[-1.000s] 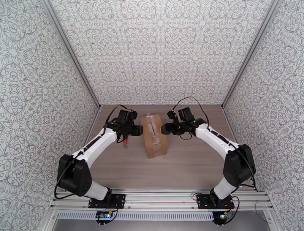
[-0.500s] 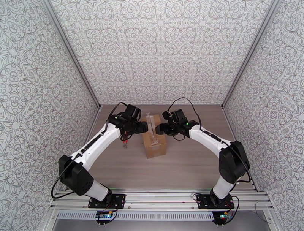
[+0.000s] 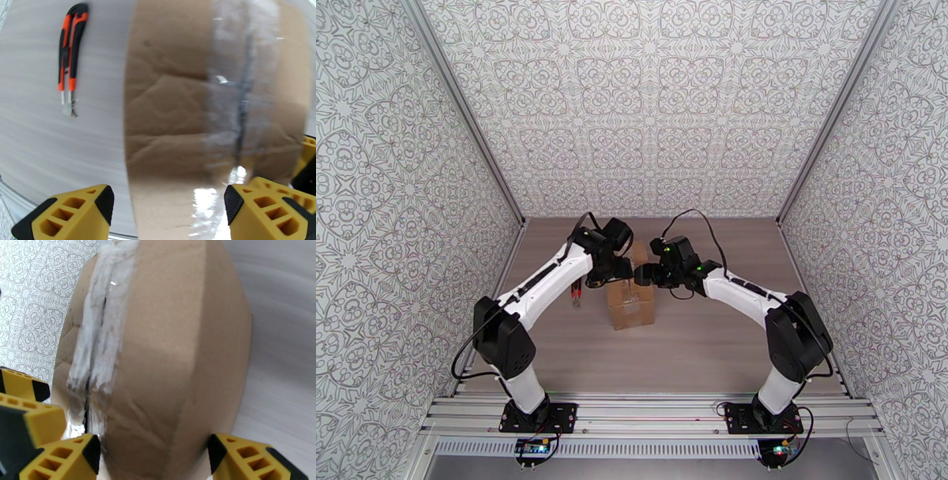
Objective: Unpack the express box
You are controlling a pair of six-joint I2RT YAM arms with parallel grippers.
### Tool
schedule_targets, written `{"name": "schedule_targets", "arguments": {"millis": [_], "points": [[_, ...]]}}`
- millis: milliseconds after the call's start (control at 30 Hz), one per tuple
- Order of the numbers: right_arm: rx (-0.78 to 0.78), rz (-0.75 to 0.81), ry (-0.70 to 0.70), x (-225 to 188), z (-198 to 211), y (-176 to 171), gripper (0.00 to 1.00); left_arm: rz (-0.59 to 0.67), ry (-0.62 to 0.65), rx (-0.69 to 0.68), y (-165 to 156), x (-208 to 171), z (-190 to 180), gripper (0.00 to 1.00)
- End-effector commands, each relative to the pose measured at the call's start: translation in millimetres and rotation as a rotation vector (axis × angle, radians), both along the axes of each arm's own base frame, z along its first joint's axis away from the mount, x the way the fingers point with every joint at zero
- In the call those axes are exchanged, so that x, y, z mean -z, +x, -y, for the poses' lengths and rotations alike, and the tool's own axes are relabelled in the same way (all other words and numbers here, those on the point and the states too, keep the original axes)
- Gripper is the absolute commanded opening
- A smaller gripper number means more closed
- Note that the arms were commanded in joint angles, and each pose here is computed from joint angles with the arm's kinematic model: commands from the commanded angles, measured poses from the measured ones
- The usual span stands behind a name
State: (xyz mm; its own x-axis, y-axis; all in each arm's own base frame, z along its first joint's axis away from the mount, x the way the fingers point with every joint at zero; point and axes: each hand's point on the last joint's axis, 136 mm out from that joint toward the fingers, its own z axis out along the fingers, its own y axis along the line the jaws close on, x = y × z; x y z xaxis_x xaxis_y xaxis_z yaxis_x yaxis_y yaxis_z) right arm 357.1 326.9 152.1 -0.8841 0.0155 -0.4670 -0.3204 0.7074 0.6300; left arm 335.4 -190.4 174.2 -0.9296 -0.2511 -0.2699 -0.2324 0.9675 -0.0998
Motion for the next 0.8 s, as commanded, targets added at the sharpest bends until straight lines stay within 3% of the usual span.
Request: {"name": "schedule_targets", "arguments": {"millis": [0,200,567,767], "points": [[0.017,-0.046,-0.013,20,-1,-8,0.76,-0.036,0.029,-0.014,-3,6,1,0.8],[0.003,-0.047,0.027,17,-6,-10,0.76,-0.033,-0.026,-0.004,-1,13,11,0.82],[-0.073,0.058,0.133,-12,-15,-17,0.76,0.023,-0.241,0.003,9,10,13,0.86],[-0.08,0.061,0.065,2,-6,-22,0.73,0.028,-0.273,0.04,6,-2,15,0.87]]}}
